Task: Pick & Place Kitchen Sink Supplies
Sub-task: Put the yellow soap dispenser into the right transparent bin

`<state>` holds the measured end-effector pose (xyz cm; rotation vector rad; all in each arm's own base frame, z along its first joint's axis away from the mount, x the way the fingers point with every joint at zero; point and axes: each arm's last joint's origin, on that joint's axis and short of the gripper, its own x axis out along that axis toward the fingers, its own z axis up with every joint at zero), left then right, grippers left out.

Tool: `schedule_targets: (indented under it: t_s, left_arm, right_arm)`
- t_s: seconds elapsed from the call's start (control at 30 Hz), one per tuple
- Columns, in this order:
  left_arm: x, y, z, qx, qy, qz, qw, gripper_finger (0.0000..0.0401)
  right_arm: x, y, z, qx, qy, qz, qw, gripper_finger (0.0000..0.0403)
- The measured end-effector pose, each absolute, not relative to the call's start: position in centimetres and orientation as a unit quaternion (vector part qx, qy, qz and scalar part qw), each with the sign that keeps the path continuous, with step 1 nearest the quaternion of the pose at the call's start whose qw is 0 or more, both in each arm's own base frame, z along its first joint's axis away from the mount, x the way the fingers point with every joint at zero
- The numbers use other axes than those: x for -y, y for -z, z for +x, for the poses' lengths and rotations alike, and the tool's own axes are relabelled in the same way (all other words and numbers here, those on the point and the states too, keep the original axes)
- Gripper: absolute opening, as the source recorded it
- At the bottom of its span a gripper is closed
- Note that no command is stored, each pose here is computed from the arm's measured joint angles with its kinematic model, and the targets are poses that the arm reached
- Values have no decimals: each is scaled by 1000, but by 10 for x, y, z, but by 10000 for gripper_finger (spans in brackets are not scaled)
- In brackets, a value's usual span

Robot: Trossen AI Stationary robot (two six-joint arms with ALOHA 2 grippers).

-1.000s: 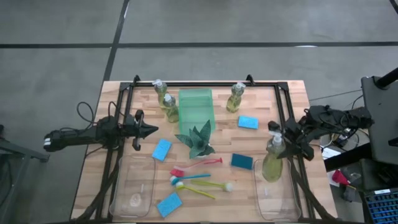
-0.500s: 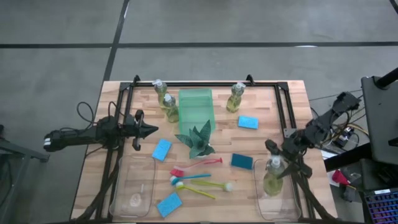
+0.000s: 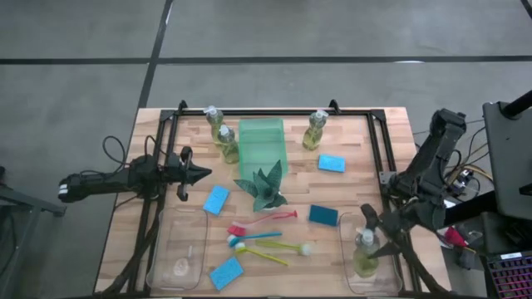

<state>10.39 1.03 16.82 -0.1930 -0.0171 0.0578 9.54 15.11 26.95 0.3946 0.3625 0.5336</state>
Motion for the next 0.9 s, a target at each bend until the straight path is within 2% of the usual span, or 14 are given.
schedule_targets:
  t_s: [0.17,0.37,0.9]
  left_arm:
    - [-10,-168,104,9,-29,-96,995,0]
    - [-10,-168,104,9,-29,-96,995,0]
    - [-10,-168,104,9,-29,-96,995,0]
  right_arm:
    - [-167,-258,90,-187,-210,198,939,221]
    - [-180,-244,88,-177,-156,160,958,221]
    - [-207,-206,88,-218,-120,129,960,221]
